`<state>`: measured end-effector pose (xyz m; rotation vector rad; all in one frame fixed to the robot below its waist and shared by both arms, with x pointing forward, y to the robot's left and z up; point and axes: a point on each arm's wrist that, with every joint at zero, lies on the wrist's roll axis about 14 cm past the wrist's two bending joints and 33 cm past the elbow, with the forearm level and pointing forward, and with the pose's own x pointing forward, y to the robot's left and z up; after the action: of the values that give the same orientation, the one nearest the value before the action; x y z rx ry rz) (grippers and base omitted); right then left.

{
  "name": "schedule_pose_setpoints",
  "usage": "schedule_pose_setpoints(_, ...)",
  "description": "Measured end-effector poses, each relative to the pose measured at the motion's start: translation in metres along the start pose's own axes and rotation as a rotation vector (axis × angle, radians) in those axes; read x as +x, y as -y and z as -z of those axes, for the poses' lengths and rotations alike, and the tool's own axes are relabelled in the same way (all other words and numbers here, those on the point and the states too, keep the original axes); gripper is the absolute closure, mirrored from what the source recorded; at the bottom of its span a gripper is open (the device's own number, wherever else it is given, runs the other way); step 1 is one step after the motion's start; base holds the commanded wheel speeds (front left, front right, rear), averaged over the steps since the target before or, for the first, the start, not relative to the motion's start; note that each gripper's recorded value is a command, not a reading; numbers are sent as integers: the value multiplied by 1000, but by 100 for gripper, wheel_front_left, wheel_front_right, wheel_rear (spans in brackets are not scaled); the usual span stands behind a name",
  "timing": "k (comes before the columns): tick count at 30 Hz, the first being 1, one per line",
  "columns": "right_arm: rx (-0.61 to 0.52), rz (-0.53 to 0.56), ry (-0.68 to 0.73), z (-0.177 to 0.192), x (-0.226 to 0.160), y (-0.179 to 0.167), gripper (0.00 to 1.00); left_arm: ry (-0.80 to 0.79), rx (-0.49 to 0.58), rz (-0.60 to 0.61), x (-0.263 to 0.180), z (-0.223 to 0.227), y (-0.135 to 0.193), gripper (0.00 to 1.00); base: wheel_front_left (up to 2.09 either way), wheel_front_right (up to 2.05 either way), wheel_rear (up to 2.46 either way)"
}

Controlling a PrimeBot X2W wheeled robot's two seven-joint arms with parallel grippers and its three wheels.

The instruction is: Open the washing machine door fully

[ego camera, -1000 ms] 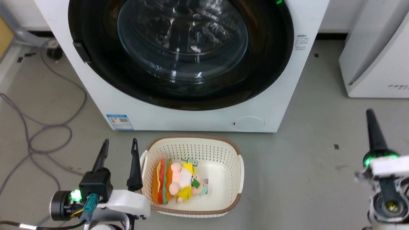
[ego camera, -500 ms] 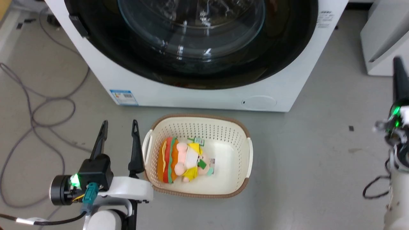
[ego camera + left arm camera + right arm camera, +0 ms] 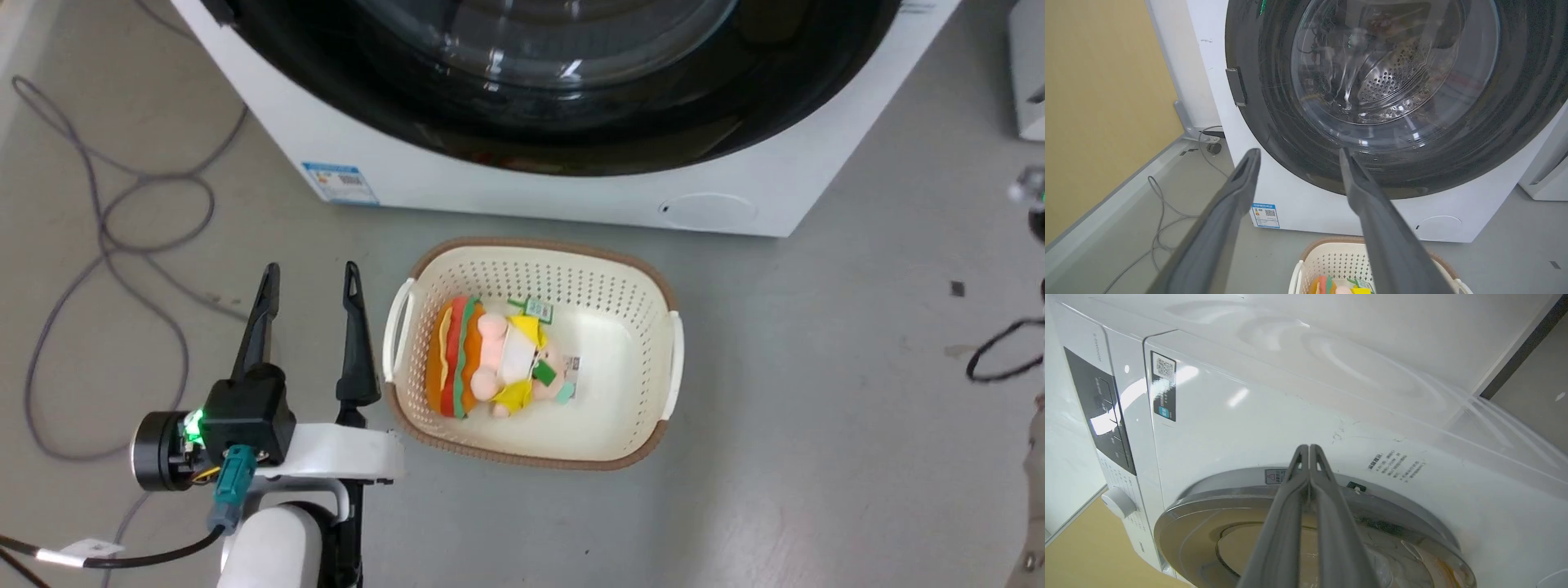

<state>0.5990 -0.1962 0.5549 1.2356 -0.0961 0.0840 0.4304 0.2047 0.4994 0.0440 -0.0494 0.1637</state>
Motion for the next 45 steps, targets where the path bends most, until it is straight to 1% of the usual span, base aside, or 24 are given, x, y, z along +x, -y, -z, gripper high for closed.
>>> schedule_pose_setpoints(11, 32, -25, -67, 28, 46, -4, 100, -2, 15, -33, 9, 10, -6, 0, 0, 0, 0)
schedule_pose_setpoints(15, 57, -36, -107, 43, 58, -4, 100, 2, 18, -49, 13, 11, -10, 0, 0, 0, 0)
schedule_pose_setpoints(19, 97, -31, -160, 60, 63, 1, 100, -1, 26, -62, 14, 15, -12, 0, 0, 0, 0)
schedule_pose_setpoints(23, 97, 3, -194, 72, 65, 17, 100, -6, 24, -72, 15, 19, -14, 0, 0, 0, 0)
schedule_pose_setpoints(31, 142, 14, -275, 92, 72, 31, 100, 9, 32, -79, 24, 21, -14, 0, 0, 0, 0)
schedule_pose_setpoints(33, 149, 4, -295, 91, 72, 27, 100, 13, 32, -80, 24, 19, -15, 0, 0, 0, 0)
schedule_pose_setpoints(38, 129, -39, -350, 90, 68, 3, 100, 35, 26, -82, 23, 10, -15, 0, 0, 0, 0)
schedule_pose_setpoints(40, 110, -46, -384, 93, 63, -2, 100, 43, 22, -79, 23, 7, -14, 0, 0, 0, 0)
schedule_pose_setpoints(45, 76, -102, -479, 107, 52, -26, 100, 59, 18, -66, 22, 1, -10, 0, 0, 0, 0)
